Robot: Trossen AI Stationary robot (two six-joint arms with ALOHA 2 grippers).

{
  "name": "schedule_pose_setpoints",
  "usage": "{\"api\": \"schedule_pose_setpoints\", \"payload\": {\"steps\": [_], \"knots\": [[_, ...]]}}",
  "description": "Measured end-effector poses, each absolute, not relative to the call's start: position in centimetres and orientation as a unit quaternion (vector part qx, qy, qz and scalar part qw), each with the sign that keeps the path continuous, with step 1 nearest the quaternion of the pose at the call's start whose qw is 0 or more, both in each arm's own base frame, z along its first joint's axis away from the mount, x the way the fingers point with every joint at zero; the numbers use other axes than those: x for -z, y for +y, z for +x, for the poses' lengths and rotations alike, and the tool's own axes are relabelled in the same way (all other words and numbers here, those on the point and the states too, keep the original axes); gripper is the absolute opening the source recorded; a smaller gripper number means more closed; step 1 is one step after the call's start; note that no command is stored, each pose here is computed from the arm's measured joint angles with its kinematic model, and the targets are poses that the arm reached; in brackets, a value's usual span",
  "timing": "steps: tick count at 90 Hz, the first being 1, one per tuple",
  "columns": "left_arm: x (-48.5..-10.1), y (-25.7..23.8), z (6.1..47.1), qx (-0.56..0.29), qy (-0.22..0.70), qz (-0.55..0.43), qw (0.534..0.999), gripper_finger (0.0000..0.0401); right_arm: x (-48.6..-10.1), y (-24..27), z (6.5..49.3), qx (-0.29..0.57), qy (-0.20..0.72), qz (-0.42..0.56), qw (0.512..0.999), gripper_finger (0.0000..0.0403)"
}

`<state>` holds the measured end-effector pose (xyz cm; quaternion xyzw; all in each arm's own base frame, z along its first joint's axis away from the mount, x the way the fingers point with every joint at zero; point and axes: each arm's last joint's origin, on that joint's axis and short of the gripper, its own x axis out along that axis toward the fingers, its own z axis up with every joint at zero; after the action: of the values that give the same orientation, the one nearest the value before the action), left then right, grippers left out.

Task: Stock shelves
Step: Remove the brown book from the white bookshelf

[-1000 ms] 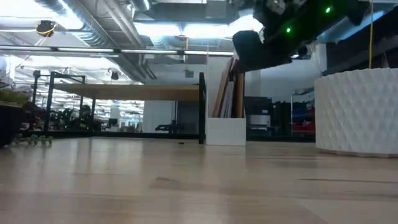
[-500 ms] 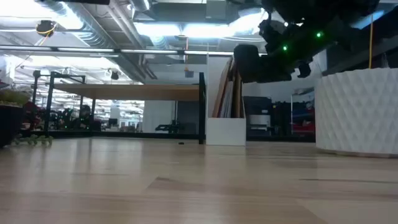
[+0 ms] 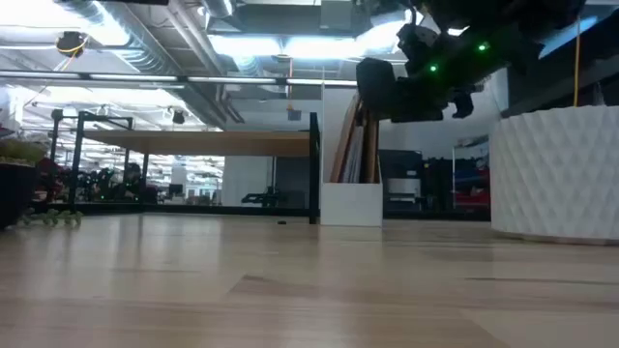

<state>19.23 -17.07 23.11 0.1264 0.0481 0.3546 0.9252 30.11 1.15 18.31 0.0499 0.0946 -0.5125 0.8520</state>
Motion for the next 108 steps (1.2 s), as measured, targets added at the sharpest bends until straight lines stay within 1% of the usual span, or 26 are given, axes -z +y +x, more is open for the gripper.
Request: {"api": "schedule_pose_setpoints", "payload": {"steps": [9,14,22,27,41,64,79,86,94,108], "knots": [[-23.1,-17.1,19.2,-0.355,0.048,0.126,0.925,0.0239,-18.4,1.1,30.2,0.51,0.097,0.046,0.853,0.0127],[-23.1,-17.1,19.2,-0.355,0.048,0.126,0.925,0.0239,-18.5,1.1,30.2,0.511,0.096,0.045,0.853,0.0095],[-23.1,-17.1,19.2,-0.355,0.05,0.128,0.925,0.0239,-18.8,1.2,30.5,0.508,0.097,0.04,0.855,0.0034],[-23.1,-17.0,19.3,-0.355,0.05,0.128,0.925,0.0239,-19.1,1.5,30.6,0.504,0.097,0.035,0.858,0.0013],[-23.1,-16.9,19.4,-0.358,0.058,0.131,0.923,0.0239,-21.2,2.3,31.5,0.525,0.08,0.003,0.847,0.001],[-23.0,-16.9,19.3,-0.357,0.07,0.143,0.921,0.0239,-25.2,3.1,33.1,0.537,0.084,-0.058,0.838,0.0004],[-22.9,-16.9,19.3,-0.356,0.088,0.141,0.92,0.0239,-29.5,5.5,33.7,0.553,0.1,-0.127,0.817,0.0002],[-22.9,-16.9,19.3,-0.356,0.091,0.14,0.919,0.0239,-31.8,7.1,33.8,0.532,0.111,-0.158,0.825,0.0002],[-22.9,-16.9,19.3,-0.356,0.09,0.138,0.92,0.0239,-34.0,9.6,33.6,0.482,0.111,-0.187,0.849,0.0001],[-22.9,-17.2,19.1,-0.349,0.086,0.138,0.923,0.0239,-35.0,14.7,31.9,0.388,0.113,-0.225,0.887,0.0001]]}}
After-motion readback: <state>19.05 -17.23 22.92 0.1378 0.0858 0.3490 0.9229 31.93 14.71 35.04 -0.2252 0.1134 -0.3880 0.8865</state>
